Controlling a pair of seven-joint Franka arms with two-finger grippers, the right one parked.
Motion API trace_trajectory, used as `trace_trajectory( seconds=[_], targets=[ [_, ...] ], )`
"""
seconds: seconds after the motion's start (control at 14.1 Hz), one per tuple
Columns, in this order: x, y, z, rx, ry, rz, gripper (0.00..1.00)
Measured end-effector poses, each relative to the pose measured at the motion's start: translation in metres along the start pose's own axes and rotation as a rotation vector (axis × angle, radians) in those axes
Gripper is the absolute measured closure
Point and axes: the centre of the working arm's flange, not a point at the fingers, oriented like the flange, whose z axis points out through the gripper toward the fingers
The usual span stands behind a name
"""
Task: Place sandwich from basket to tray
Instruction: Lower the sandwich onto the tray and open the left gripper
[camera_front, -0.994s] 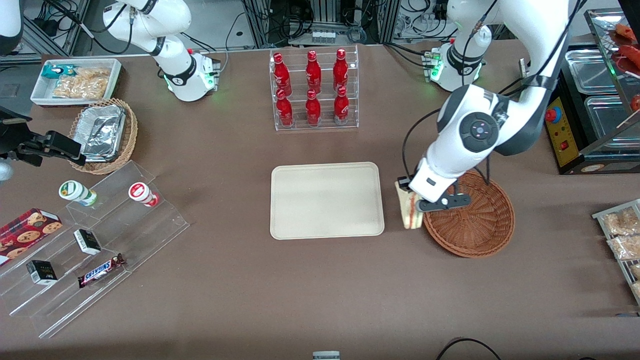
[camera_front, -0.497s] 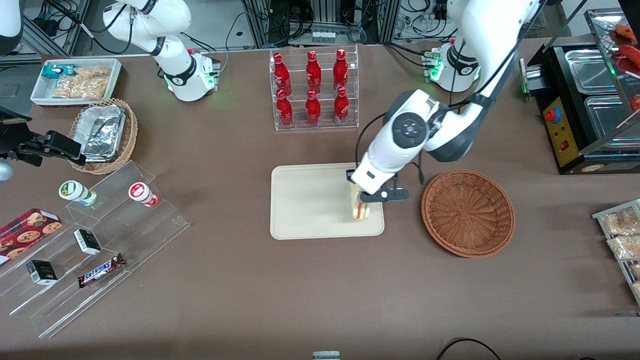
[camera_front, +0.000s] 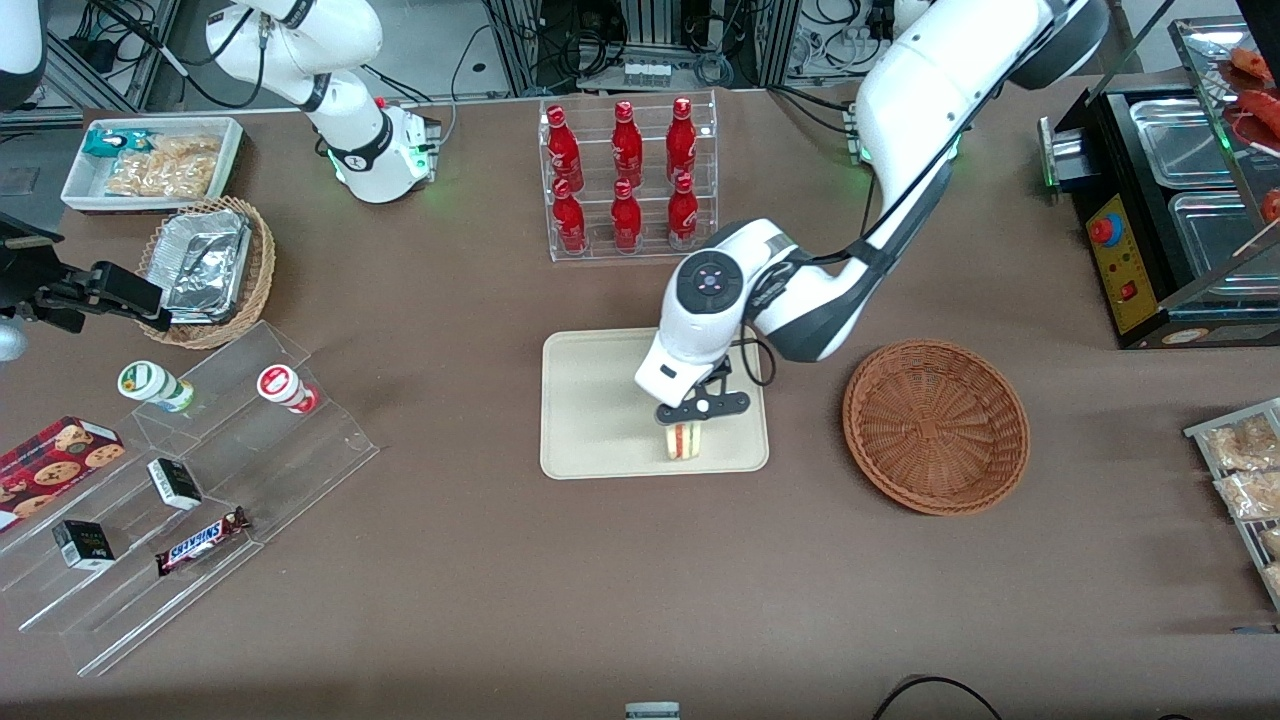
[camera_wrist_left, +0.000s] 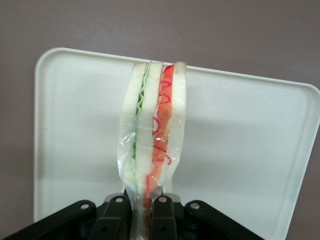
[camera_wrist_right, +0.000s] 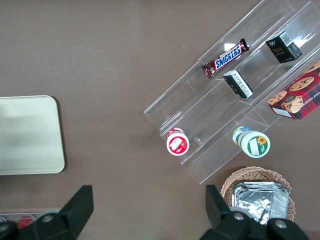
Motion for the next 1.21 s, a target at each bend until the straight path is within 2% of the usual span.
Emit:
trace_trajectory(
  seconds=[0.43, 0.71, 0.99, 1.21],
  targets=[
    [-0.025, 0.033, 0.03, 0.017, -0.008, 0.01, 0.86],
    [-0.026, 0.032, 0.036, 0.022, -0.013, 0.008, 0.83],
    [-0.02, 0.031, 0.038, 0.017, -0.008, -0.02, 0.44],
    [0.004, 0.019, 0.031, 0.021, 0.027, -0.072, 0.15]
  ],
)
